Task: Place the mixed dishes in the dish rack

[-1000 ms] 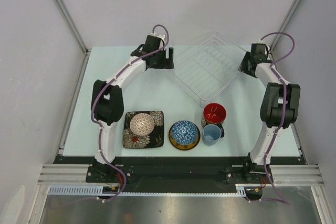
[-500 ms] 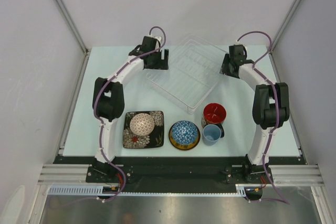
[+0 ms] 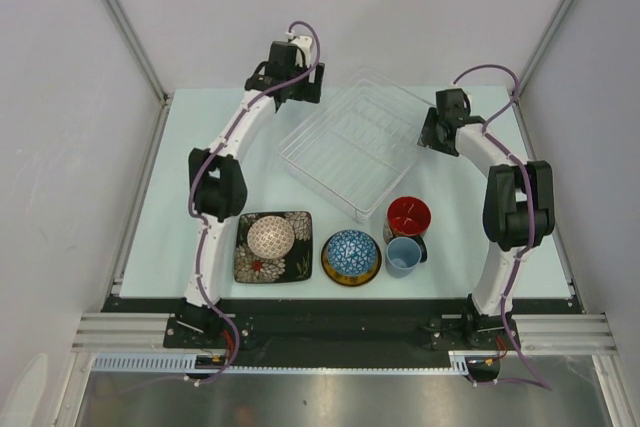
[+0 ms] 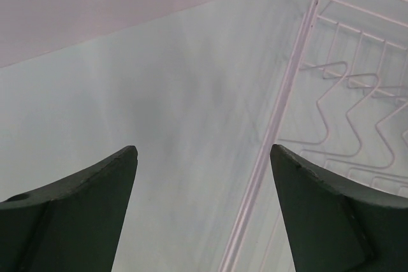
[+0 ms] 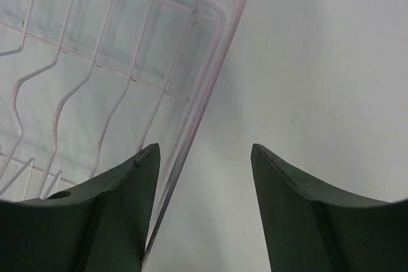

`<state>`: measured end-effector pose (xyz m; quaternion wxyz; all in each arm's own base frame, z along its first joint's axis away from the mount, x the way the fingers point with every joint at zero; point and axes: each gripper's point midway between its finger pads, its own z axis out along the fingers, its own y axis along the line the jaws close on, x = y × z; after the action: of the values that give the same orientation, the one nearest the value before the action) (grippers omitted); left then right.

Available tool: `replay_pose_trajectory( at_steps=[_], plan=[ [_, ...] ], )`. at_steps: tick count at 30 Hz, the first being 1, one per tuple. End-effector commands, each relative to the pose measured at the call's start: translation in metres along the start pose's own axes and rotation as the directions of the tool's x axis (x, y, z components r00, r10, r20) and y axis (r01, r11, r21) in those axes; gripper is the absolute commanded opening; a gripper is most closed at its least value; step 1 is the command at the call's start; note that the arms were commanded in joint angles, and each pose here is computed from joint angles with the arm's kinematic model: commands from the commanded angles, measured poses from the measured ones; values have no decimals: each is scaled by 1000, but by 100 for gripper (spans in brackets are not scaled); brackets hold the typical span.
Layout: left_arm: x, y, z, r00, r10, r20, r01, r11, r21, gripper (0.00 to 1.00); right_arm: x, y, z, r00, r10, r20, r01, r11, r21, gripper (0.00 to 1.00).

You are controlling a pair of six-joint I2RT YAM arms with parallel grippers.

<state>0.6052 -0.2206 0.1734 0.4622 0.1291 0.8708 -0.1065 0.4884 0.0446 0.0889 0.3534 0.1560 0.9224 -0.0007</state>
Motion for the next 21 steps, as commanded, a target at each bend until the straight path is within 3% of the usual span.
replay_pose_trajectory(
  at_steps=[1,3,4,7,8,11,16,21],
  plan=[
    [6,12,15,991,132,-20,-133,991,-19,90,47,-15,-9,987,-68,-148,76,996,50,65],
    [6,7,7,989,146,-35,-145,989,21,90,44,-17,-5,988,-64,-141,72,996,52,67],
    [4,-8,0,988,154,-27,-150,983,110,92,41,-18,-3,990,-53,-132,60,997,50,67],
    [-13,-37,-43,979,205,11,-200,938,283,95,40,-20,5,989,-27,-142,33,999,40,67],
    [-32,-44,-74,971,232,59,-238,921,307,96,38,-20,7,990,-24,-142,30,999,43,68],
    [-29,-49,-118,954,291,69,-296,887,354,98,40,-22,13,987,-18,-162,28,998,55,68],
    [14,-53,-149,944,329,-14,-292,855,428,100,38,-23,20,987,-9,-163,18,998,55,68],
    [88,-26,-126,908,375,-189,-291,886,362,99,39,-26,20,987,1,-162,8,998,57,68]
  ],
)
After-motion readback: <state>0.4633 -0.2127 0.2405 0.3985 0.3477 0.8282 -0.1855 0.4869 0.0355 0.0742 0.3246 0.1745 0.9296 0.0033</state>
